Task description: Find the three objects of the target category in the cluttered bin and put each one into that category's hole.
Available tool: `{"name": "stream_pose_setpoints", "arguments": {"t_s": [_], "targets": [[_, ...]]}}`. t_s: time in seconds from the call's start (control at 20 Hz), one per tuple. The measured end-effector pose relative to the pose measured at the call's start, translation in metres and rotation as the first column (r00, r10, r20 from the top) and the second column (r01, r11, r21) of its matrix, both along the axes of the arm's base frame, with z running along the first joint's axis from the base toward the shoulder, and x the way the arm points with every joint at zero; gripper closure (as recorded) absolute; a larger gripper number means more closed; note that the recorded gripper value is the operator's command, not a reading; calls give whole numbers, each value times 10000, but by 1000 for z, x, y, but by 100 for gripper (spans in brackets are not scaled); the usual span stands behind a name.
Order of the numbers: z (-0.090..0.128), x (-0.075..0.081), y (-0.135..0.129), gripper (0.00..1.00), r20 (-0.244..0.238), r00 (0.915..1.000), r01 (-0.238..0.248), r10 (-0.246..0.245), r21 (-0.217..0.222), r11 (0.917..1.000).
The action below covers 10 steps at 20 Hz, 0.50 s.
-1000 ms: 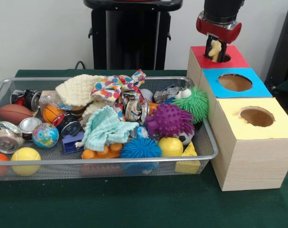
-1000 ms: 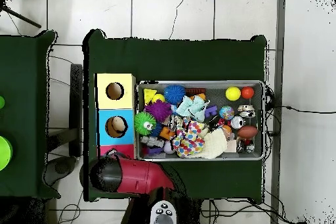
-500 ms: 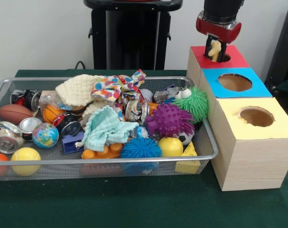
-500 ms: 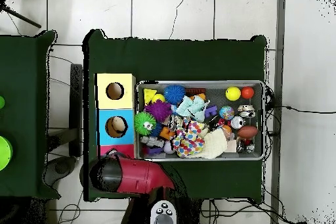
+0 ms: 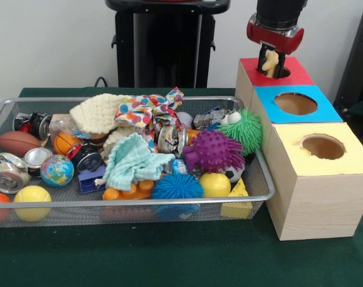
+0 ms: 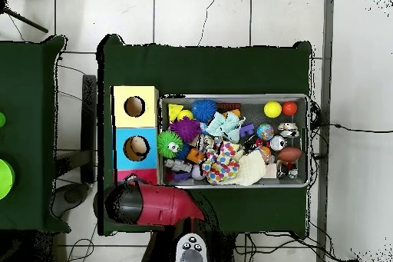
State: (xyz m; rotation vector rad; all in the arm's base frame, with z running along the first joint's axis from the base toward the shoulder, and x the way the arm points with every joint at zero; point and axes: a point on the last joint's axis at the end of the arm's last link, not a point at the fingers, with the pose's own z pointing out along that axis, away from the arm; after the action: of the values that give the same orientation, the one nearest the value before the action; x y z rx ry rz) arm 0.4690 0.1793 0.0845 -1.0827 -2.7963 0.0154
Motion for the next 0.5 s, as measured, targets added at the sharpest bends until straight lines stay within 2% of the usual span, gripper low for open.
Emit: {"name": "stream_pose_setpoints", "arguments": {"t_s": [0.5], "targets": [[1,2,-1,0,-145,9999,8,-7,42,10000]]}}
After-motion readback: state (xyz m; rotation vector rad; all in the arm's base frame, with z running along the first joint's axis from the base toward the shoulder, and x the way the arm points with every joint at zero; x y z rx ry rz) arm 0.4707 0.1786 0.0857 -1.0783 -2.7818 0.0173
